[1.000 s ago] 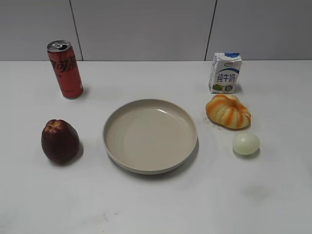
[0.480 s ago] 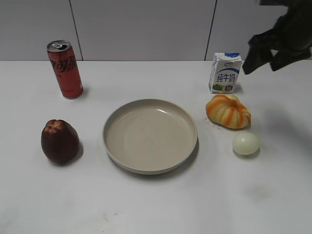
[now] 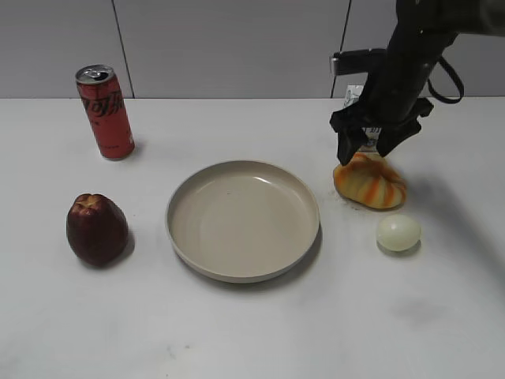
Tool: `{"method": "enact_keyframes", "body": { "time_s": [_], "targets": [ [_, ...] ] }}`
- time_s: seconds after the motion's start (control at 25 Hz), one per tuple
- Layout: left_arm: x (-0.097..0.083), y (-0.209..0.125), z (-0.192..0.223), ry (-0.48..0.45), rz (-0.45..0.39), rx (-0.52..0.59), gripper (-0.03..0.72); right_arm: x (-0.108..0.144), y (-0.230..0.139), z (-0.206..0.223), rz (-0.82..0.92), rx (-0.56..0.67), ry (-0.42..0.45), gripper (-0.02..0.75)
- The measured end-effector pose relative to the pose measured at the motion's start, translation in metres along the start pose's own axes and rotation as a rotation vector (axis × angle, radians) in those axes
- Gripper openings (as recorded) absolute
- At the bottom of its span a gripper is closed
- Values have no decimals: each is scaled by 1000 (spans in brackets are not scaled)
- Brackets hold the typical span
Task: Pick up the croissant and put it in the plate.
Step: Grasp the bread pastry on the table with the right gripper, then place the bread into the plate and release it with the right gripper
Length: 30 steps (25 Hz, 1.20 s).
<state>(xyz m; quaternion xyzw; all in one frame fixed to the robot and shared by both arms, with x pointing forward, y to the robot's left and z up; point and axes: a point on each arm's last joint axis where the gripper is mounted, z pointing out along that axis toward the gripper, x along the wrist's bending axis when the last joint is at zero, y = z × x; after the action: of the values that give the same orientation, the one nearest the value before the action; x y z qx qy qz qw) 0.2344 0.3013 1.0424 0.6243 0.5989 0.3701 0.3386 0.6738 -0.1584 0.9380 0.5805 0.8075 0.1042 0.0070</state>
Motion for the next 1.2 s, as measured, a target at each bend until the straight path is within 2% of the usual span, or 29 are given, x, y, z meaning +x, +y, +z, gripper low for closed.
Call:
{"method": "enact_keyframes", "body": {
  "time_s": [0.2,0.36,0.44,0.52,0.56,0.76,0.92,1.04,1.2],
  "targets": [
    [0,0,0,0,0,0,584,-4,-7,40,16,112,2,571],
    [0,0,0,0,0,0,584,-5,-8,52,15,134,-1,543],
    [0,0,0,0,0,0,584,-5,-8,53,11,137,-5,456],
    [0,0,0,0,0,0,584,-5,-8,54,10,143,-7,293],
    [0,0,0,0,0,0,584,-5,-7,53,9,144,-6,253],
    [0,0,0,0,0,0,584,-5,3,38,-11,183,-20,243],
    [0,0,0,0,0,0,584,-1,27,2,-35,58,-32,234],
    [0,0,0,0,0,0,584,18,32,-28,-91,-14,-16,234],
    [0,0,0,0,0,0,584,75,28,-57,-233,-75,11,234]
  ]
}}
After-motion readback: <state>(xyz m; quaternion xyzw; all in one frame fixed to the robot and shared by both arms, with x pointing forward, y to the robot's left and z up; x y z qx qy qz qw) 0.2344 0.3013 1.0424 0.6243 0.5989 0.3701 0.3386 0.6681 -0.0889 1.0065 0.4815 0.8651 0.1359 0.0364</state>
